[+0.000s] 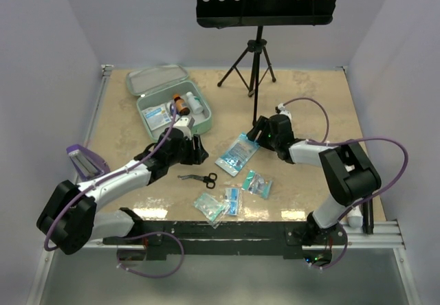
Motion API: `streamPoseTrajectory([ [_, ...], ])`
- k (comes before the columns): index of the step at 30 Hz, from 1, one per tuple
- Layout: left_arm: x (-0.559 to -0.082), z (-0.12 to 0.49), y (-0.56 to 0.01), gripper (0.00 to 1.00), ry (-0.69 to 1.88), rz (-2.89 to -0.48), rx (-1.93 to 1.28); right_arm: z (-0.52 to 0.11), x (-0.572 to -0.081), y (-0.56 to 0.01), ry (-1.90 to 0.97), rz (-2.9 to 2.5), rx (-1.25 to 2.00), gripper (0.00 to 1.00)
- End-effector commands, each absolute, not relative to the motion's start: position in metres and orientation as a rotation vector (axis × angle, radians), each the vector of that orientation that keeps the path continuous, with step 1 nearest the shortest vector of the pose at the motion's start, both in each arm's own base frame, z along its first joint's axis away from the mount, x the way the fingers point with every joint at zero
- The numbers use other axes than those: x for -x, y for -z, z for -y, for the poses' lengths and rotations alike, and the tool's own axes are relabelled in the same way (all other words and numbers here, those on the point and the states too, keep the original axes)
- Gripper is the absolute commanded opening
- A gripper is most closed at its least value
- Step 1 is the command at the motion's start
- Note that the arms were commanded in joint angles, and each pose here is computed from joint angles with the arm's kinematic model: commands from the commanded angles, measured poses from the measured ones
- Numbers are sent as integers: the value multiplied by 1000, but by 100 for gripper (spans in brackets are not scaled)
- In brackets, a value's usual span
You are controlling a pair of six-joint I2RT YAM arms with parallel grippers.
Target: Organize the medicine kit
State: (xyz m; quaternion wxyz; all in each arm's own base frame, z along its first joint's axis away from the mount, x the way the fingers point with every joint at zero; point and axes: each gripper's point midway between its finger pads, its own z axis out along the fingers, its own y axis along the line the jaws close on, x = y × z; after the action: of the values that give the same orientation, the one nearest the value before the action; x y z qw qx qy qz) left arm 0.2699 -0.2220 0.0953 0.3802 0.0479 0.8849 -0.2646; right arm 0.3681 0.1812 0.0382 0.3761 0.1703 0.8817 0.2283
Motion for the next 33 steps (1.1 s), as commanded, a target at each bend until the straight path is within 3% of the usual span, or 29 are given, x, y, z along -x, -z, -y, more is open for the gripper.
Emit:
streamPoseTrajectory([
  [1,-272,228,-107,57,722,-2211,-106,-178,-367,-19,-539,-2305,-402,67],
  [9,-270,231,-102,56,748,-2218,-93,-185,-351,-18,-589,-2333,-316,49],
  [19,-268,240,-98,56,814,-2226,-89,-210,-317,-8,-648,-2425,-153,46],
  [22,-268,242,-97,56,827,-2228,-90,-208,-313,-4,-635,-2434,-146,32],
  [23,-268,243,-96,56,828,-2230,-93,-208,-312,-6,-637,-2431,-146,32],
  [26,-267,253,-95,69,862,-2235,-171,-207,-314,-14,-639,-2413,-160,42],
  [27,-265,256,-90,78,856,-2257,-212,-207,-315,-18,-636,-2405,-164,47],
  [28,-266,261,-89,95,830,-2268,-258,-206,-317,-23,-635,-2394,-168,53],
  [29,-263,265,-86,100,816,-2283,-292,-205,-318,-29,-630,-2381,-171,57],
  [33,-260,281,-82,100,752,-2292,-414,-197,-323,-57,-596,-2318,-186,64],
])
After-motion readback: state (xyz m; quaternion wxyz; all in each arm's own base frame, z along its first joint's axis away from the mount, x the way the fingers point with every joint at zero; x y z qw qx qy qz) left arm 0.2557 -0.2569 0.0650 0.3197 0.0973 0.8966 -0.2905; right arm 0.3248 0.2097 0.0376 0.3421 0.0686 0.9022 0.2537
